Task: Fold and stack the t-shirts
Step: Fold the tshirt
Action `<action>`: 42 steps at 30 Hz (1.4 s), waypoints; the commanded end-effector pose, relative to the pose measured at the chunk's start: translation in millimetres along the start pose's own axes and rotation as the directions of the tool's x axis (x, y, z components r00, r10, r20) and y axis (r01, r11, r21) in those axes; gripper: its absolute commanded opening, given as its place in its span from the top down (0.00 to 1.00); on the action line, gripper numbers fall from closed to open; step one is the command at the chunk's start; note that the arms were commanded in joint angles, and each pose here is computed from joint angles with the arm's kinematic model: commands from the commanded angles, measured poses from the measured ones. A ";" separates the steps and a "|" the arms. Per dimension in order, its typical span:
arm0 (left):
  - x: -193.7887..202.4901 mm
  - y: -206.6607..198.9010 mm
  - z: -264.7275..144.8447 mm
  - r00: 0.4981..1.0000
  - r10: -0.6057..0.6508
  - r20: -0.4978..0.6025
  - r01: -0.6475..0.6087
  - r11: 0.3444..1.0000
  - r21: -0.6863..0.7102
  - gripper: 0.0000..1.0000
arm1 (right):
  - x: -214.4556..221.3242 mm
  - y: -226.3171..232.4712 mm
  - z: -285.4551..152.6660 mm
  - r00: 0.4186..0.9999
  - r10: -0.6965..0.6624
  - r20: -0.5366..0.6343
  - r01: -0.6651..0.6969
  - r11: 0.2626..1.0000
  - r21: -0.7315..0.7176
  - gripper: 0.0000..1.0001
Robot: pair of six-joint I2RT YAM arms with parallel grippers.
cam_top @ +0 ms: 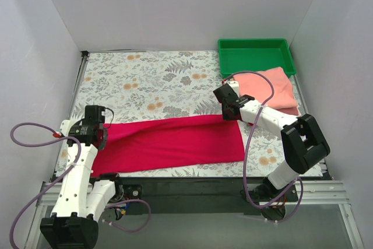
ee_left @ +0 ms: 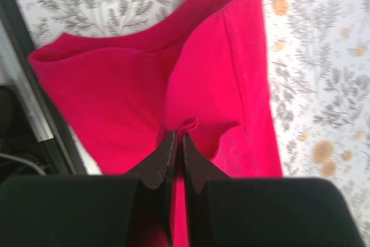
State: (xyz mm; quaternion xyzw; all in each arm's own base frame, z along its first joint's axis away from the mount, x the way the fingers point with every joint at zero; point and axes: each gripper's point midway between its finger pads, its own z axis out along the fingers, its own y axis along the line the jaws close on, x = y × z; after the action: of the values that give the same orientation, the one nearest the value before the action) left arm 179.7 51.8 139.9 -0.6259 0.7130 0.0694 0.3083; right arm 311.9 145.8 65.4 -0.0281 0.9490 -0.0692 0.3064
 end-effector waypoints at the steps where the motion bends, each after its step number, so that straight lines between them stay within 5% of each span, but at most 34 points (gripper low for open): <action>1: -3.7 27.5 3.1 0.988 -0.141 0.062 0.149 0.979 -0.138 1.00 | -8.6 -10.1 -6.1 0.999 0.026 0.047 -0.028 0.999 0.029 0.99; 10: 8.2 46.1 8.5 0.975 -0.216 0.059 0.224 0.946 -0.235 1.00 | -0.6 -7.7 -11.6 0.999 0.033 0.033 -0.032 0.999 -0.016 0.96; 17: 8.8 52.4 4.9 0.935 -0.349 0.066 0.355 0.922 -0.155 0.98 | 11.3 -12.9 -16.2 0.999 0.044 0.029 -0.043 0.999 -0.025 0.88; 19: 2.2 51.1 0.0 0.924 -0.374 0.078 0.381 0.919 -0.104 0.66 | 16.9 -17.4 -16.8 0.999 0.042 0.026 -0.042 0.999 -0.017 0.80; 21: -4.0 48.9 -6.2 0.913 -0.400 0.080 0.405 0.913 -0.051 0.46 | 18.2 -20.8 -21.1 0.998 0.048 0.036 -0.048 0.999 -0.019 0.69; 25: -14.1 46.6 -17.4 0.888 -0.453 0.079 0.451 0.892 0.036 0.11 | 22.9 -23.2 -33.6 0.997 0.063 0.051 -0.060 0.996 -0.059 0.49; 27: -19.6 41.3 -24.6 0.883 -0.464 0.073 0.459 0.886 0.069 0.10 | 18.6 -21.6 -43.7 0.995 0.064 0.075 -0.056 0.993 -0.101 0.43; 31: -19.8 26.0 -25.6 0.919 -0.388 0.062 0.387 0.921 0.036 0.08 | 11.1 -4.0 -62.2 0.992 0.069 0.104 -0.042 0.969 -0.243 0.38; 34: -3.2 -8.0 -18.9 0.977 -0.210 -0.033 0.212 0.972 0.100 0.08 | 16.3 33.1 -78.2 0.994 0.029 0.105 0.024 0.883 -0.468 0.26; 35: 6.4 -28.3 -12.3 0.990 -0.117 -0.073 0.127 0.981 0.145 0.08 | 11.7 47.5 -81.9 0.990 0.039 0.136 0.041 0.842 -0.538 0.02; 38: 46.5 -52.7 6.1 0.974 0.044 -0.222 0.000 0.981 0.195 0.07 | 13.0 78.6 -92.2 0.989 0.015 0.145 0.088 0.732 -0.675 0.02; 42: 74.5 -37.6 35.5 0.946 0.144 -0.291 -0.118 0.987 0.106 0.07 | 15.8 95.9 -79.3 0.993 -0.044 0.112 0.110 0.705 -0.700 0.02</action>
State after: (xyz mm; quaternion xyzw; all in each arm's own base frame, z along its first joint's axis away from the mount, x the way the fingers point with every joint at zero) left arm 215.3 13.3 99.6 -0.5992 0.7636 -0.0056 0.2404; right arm 246.3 215.1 94.9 -0.1384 0.9142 0.2234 0.3086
